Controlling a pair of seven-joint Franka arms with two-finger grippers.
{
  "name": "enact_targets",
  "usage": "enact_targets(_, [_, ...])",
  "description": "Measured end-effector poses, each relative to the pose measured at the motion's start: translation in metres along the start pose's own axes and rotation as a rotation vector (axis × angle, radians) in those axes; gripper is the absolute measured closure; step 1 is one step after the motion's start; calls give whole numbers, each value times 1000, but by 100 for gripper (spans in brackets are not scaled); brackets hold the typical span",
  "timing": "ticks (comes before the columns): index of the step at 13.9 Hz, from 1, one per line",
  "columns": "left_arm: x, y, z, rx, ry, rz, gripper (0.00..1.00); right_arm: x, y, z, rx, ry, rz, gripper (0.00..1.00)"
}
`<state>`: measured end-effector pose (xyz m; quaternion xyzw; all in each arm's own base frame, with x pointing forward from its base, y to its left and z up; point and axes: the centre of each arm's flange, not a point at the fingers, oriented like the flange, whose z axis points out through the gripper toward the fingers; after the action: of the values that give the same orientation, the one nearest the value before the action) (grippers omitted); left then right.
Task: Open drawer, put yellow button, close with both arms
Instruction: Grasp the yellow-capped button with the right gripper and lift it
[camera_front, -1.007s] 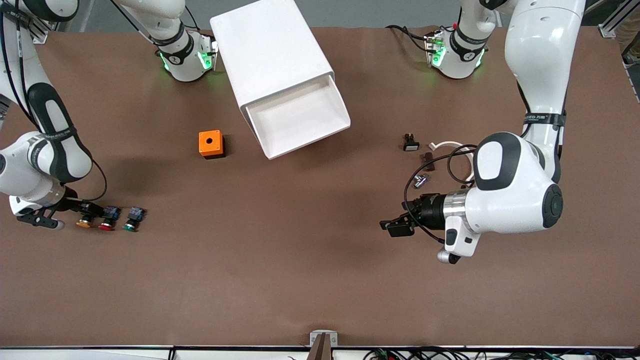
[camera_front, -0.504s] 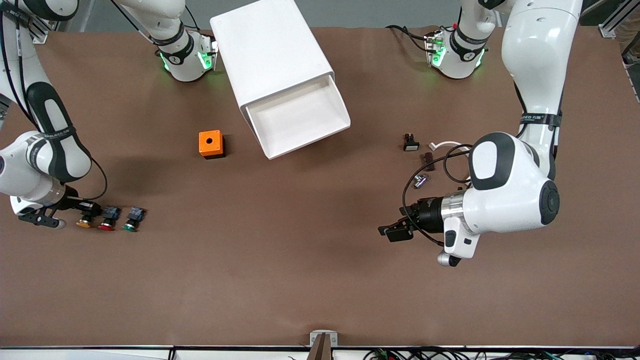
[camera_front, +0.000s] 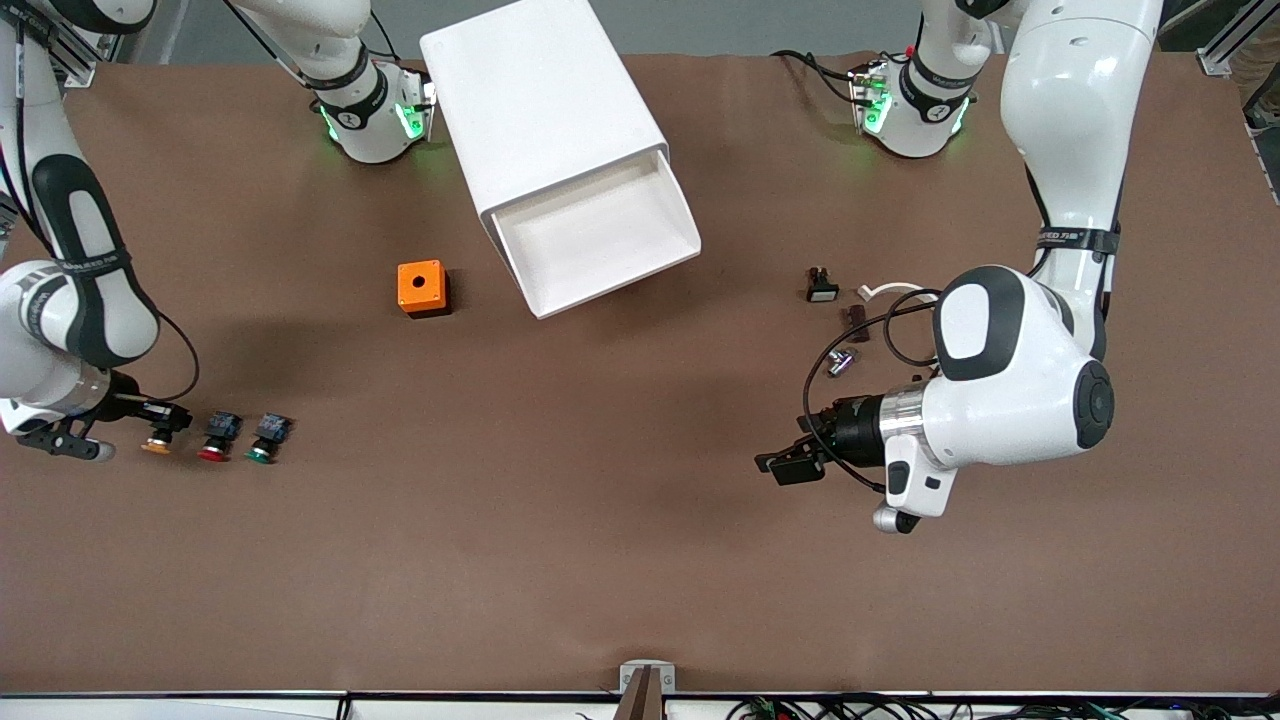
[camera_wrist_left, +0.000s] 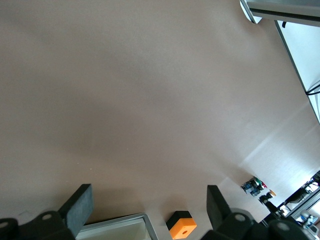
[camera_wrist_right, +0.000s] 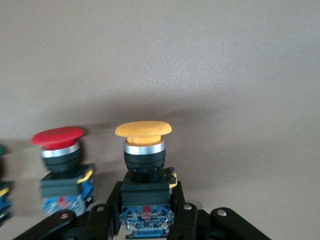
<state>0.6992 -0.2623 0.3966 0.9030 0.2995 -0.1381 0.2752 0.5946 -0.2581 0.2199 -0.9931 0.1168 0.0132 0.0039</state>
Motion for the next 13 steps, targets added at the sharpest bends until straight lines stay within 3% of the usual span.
enact_targets(7, [1,-1,3,4,-3,-2,0,-14,-87,-124,2,-111,139,59])
enact_targets(13, [-1,0,6,12,0,4,0,-48,-178,-209,63,-133,280,59])
